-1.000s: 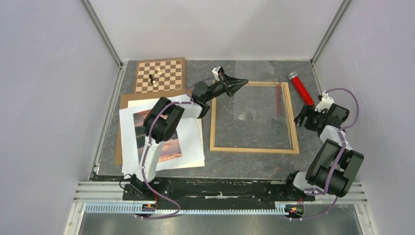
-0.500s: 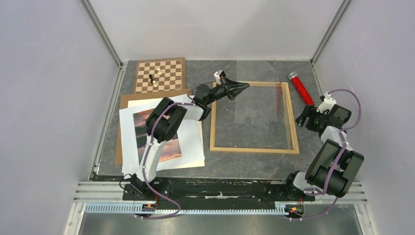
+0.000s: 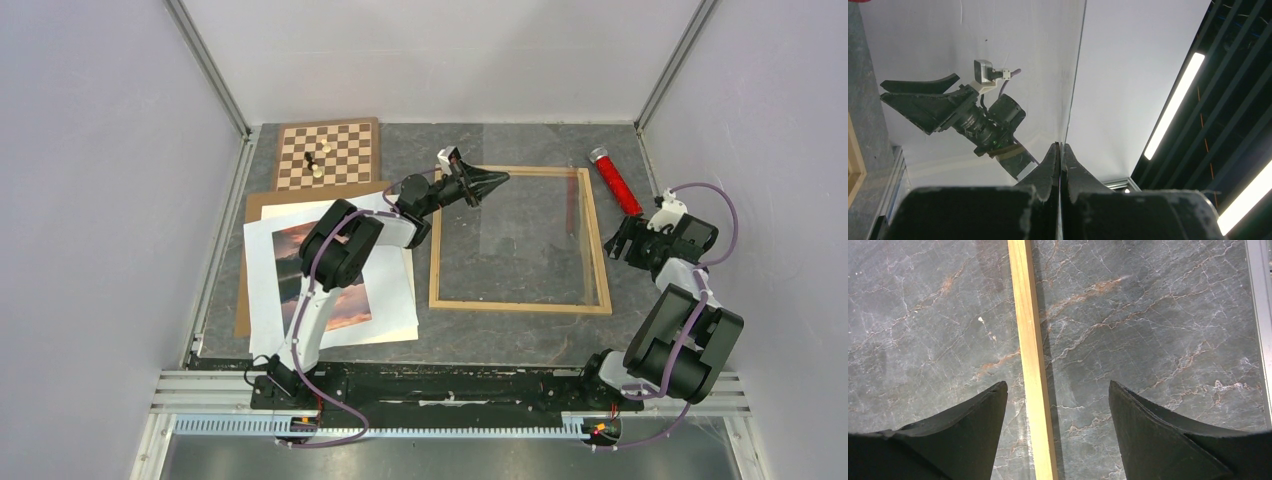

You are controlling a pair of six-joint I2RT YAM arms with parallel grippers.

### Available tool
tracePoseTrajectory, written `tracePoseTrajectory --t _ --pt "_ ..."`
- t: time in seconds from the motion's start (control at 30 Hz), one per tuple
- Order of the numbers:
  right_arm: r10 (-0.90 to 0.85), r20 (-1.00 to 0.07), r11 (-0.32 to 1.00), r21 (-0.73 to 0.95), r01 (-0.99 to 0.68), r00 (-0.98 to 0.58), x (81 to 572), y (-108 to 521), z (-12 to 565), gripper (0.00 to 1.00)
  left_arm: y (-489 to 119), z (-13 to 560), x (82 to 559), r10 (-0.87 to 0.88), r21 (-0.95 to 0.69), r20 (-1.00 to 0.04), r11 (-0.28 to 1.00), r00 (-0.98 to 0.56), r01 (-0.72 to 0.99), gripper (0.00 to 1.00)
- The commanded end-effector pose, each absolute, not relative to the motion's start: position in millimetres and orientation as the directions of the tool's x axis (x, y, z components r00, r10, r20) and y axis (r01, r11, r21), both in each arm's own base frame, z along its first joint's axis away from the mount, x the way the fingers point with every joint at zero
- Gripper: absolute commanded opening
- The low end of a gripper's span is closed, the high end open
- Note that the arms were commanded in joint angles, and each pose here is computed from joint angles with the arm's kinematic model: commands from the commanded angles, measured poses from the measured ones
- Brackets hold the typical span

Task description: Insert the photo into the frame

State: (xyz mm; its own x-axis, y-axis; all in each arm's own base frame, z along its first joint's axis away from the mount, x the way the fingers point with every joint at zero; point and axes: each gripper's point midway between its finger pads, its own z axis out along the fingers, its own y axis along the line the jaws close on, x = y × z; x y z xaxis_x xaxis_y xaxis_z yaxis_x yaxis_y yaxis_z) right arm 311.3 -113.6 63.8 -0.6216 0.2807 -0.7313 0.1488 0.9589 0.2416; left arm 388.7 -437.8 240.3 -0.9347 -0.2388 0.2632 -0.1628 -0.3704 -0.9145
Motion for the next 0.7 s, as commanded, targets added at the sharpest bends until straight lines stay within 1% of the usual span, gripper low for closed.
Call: tracePoseTrajectory --t 0.0,0.33,0.67 --pt "0.274 -0.763 0.961 0.237 0.142 -0.585 316.7 -117.1 73.7 0.77 -437.8 249.2 385.5 -0.212 -0.882 0.298 -0.433 -0.931 -0.184 0.02" --pt "0.277 -0.762 0.96 0.238 0.144 -0.585 315.0 -117.5 73.2 0.77 -441.6 240.1 382.6 -0.219 -0.885 0.309 -0.422 -0.926 -0.196 0.02" --pt "0.277 -0.759 0.961 0.234 0.149 -0.589 314.3 -119.2 73.5 0.77 -439.9 229.3 380.7 -0.237 -0.907 0.258 -0.392 -0.937 -0.15 0.02"
